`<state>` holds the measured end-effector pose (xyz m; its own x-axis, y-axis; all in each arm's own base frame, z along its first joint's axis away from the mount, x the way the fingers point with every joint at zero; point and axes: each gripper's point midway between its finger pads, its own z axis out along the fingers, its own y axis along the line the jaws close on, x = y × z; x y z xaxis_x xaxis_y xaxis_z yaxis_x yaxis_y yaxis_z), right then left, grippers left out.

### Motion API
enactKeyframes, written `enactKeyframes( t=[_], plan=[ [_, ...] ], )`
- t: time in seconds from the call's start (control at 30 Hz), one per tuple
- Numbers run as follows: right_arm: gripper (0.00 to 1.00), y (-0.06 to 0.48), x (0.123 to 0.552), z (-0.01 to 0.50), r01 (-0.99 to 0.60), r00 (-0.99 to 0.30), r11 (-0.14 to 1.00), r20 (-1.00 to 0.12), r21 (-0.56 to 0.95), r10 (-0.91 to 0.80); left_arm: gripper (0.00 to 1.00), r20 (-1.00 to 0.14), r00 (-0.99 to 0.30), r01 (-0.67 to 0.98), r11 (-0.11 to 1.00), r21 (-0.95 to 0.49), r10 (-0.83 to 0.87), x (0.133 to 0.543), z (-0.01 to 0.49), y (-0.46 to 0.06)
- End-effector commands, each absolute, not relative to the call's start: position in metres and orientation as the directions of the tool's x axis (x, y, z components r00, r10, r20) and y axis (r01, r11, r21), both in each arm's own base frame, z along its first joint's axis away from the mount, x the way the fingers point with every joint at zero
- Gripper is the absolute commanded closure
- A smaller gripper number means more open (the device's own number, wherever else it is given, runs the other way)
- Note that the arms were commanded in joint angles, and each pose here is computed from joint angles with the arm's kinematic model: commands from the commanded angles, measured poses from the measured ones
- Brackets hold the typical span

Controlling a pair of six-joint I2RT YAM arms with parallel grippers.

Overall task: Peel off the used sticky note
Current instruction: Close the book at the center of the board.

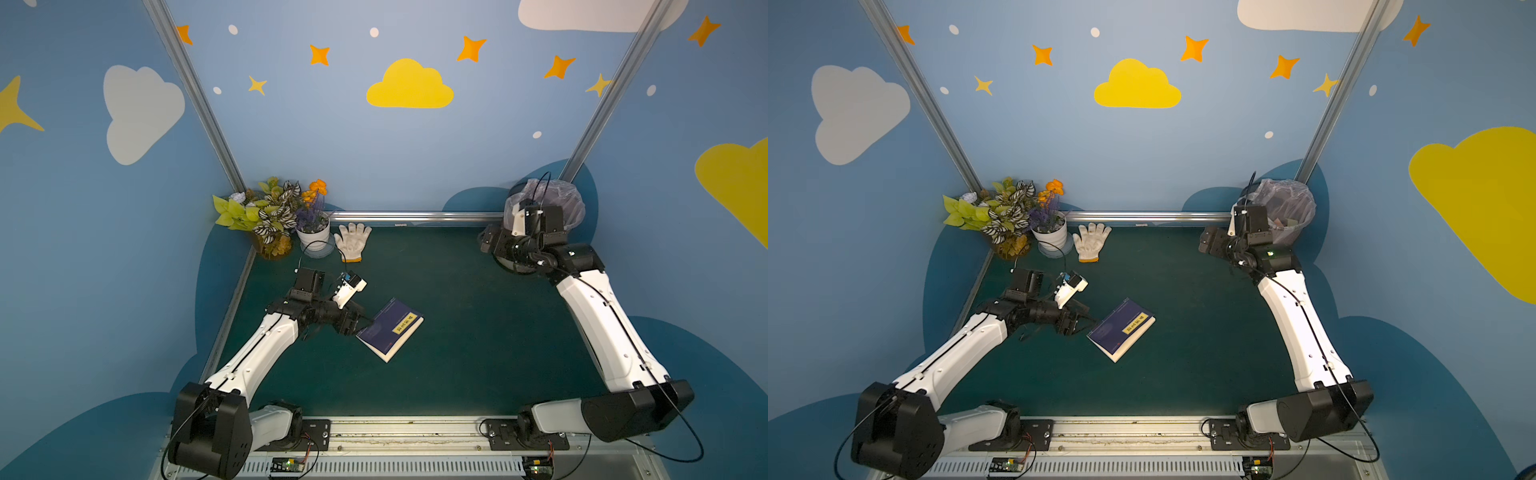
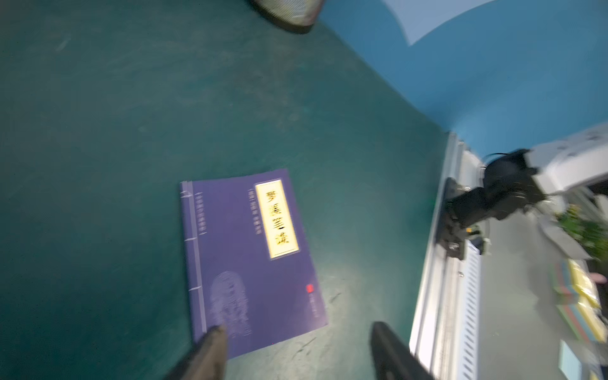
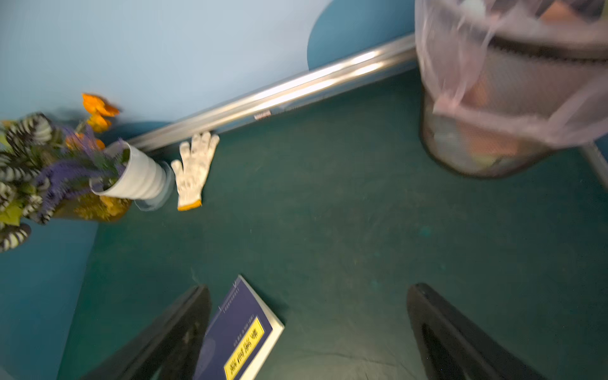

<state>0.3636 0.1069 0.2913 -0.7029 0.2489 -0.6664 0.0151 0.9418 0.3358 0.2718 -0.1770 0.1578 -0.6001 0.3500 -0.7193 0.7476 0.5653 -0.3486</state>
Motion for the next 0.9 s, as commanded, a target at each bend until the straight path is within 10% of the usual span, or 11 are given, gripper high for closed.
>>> enactKeyframes(
  t=[0.0, 0.5, 0.87],
  plan=[
    [0.02, 0.109, 0.34, 0.282, 0.001, -0.682, 0.933, -0.682, 0.359, 0.263, 0.97, -0.639, -0.641, 0.681, 0.699, -0.219, 0.425, 0.292, 0.12, -0.148],
    [0.02, 0.074, 0.26, 0.21, 0.07, -0.705, 0.944, -0.654, 0.322, 0.275, 0.97, -0.305, -0.703, 0.701, 0.698, -0.145, 0.643, 0.274, 0.025, -0.155],
    [0.02, 0.074, 0.264, 0.211, 0.068, -0.692, 0.944, -0.667, 0.323, 0.278, 0.97, -0.361, -0.63, 0.77, 0.492, -0.405, 0.688, 0.219, 0.045, -0.208]
  ],
)
